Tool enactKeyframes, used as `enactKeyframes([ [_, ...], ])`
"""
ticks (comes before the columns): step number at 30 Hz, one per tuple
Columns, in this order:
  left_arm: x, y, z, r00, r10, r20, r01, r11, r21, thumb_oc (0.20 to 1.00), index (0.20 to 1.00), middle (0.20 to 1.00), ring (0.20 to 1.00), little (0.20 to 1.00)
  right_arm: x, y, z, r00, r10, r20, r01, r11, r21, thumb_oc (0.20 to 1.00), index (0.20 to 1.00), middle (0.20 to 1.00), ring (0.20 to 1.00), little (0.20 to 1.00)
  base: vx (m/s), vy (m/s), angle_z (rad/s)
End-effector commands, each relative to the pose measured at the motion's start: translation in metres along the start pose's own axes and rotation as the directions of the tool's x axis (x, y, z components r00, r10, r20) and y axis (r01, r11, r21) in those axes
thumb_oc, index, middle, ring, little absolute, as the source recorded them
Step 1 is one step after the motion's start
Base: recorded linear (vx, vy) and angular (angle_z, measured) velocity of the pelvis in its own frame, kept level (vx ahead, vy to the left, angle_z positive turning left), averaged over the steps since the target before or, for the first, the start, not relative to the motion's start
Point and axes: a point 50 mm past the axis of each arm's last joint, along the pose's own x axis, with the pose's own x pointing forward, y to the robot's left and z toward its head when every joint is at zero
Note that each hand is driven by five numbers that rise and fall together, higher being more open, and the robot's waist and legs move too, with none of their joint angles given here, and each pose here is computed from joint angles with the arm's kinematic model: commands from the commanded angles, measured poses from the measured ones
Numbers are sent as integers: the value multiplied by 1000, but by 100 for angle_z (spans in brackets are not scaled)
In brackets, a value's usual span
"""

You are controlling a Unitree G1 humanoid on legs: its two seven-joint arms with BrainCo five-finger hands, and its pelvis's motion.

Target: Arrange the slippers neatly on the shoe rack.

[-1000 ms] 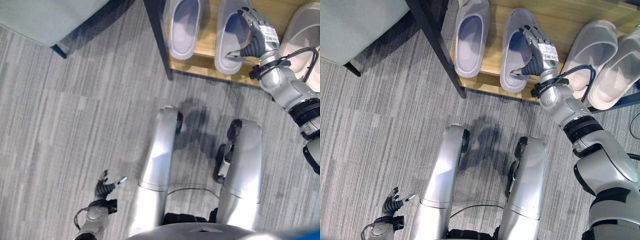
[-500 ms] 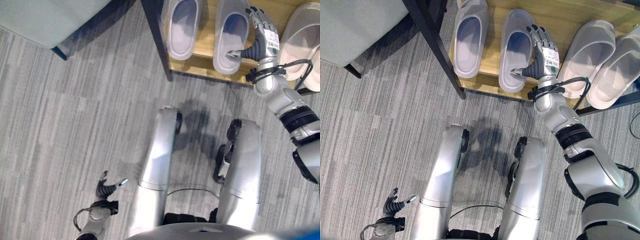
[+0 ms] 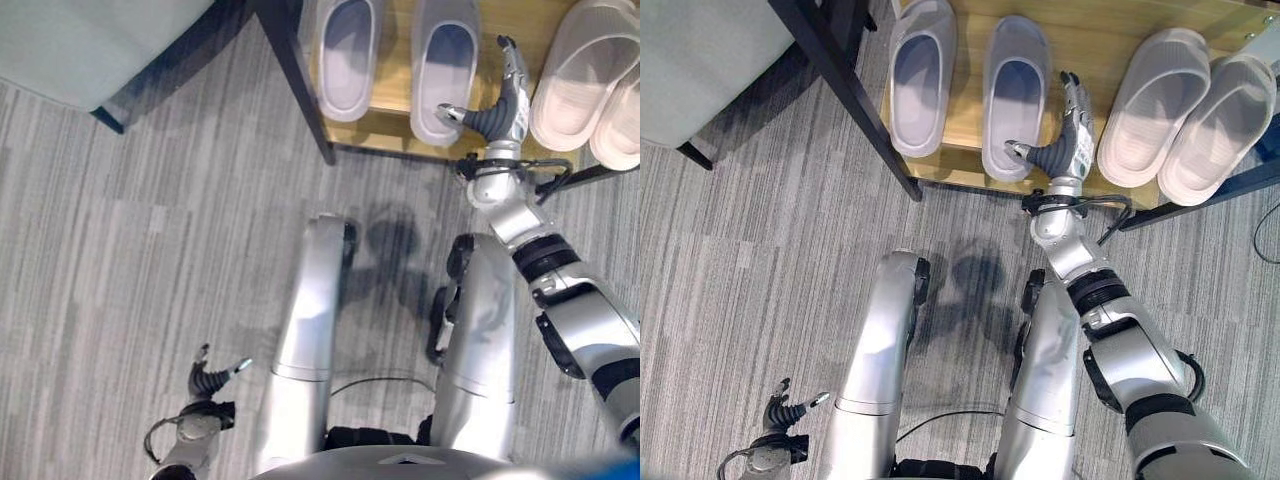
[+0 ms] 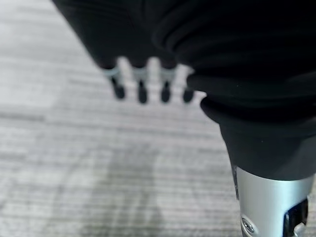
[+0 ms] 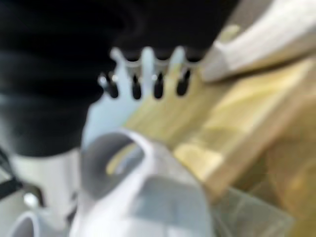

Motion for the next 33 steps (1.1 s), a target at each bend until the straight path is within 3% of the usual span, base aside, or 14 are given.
enactKeyframes([
  [1,-4,9,-17,999,31,-44,-26,995,98,1000,1000,1000,1000,1000,14,-4,25,998,-40,53,32,989,145,1000,1000,1000,1000,1000,0,0,0],
  [18,2,10,-7,999,39,-1,-38,985,168,1000,1000,1000,1000,1000,15,25,48,998,54,-19,-43,921,387,1000,1000,1000,1000,1000,0,0,0],
  [24,6,7,5,999,51,7,-52,998,45,1000,1000,1000,1000,1000,2,40,64,996,84,9,-79,880,468,1000,1000,1000,1000,1000,1,-3,-2],
  [33,15,4,32,993,45,107,-51,997,60,1000,1000,1000,1000,1000,-10,54,72,991,136,17,-126,857,499,1000,1000,1000,1000,1000,1,-1,-1],
])
